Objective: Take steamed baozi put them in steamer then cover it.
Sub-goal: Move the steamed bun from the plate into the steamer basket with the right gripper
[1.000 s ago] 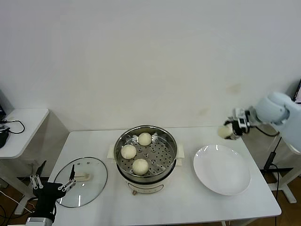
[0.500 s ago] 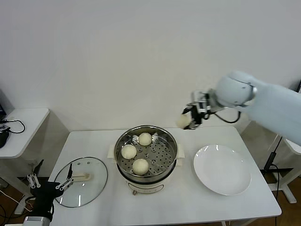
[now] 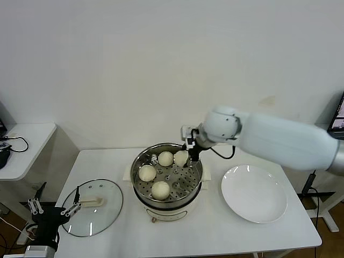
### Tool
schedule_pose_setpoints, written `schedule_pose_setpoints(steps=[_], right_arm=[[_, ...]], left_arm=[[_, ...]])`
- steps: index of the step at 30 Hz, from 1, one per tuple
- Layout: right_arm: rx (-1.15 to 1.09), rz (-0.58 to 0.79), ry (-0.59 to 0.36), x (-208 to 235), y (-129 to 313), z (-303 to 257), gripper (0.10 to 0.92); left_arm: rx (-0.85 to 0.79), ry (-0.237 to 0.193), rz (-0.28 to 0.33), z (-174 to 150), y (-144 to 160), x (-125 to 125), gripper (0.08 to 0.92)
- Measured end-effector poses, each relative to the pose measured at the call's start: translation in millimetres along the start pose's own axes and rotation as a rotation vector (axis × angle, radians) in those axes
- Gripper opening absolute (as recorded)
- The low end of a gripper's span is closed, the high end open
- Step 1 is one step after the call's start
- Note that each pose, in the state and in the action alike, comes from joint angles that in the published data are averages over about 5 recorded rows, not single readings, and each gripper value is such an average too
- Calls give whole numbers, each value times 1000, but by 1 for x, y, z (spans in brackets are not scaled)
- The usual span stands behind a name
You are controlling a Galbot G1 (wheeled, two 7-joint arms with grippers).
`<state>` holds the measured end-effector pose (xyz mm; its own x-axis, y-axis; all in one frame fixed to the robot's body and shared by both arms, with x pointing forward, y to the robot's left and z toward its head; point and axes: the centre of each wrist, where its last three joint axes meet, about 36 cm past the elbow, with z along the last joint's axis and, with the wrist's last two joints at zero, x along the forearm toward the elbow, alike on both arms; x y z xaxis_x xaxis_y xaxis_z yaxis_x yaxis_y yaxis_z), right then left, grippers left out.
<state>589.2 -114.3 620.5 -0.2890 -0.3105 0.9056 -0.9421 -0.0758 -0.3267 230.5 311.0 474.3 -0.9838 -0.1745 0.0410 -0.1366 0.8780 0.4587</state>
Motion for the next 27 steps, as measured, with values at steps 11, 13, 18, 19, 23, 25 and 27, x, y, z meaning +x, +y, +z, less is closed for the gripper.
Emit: schedule_pose_setpoints(steps=[11, 13, 18, 19, 23, 25, 27], right_arm=[[-19, -29, 36, -45, 12, 3, 636], [-20, -28, 35, -49, 12, 1, 636], [-20, -21, 32, -50, 12, -1, 679], [-21, -20, 31, -49, 12, -1, 700], [-22, -10, 24, -41, 10, -2, 793], [-24, -1, 17, -33, 7, -2, 816], [-27, 12, 7, -25, 5, -1, 821]], left_arm=[[-9, 4, 0, 1, 2, 0, 823], [-9, 3, 0, 1, 2, 0, 823], [-9, 3, -1, 1, 2, 1, 823], [-9, 3, -1, 1, 2, 1, 823], [-7, 3, -1, 1, 2, 1, 823], [-6, 2, -1, 1, 2, 1, 823], [-4, 1, 1, 0, 1, 1, 823]])
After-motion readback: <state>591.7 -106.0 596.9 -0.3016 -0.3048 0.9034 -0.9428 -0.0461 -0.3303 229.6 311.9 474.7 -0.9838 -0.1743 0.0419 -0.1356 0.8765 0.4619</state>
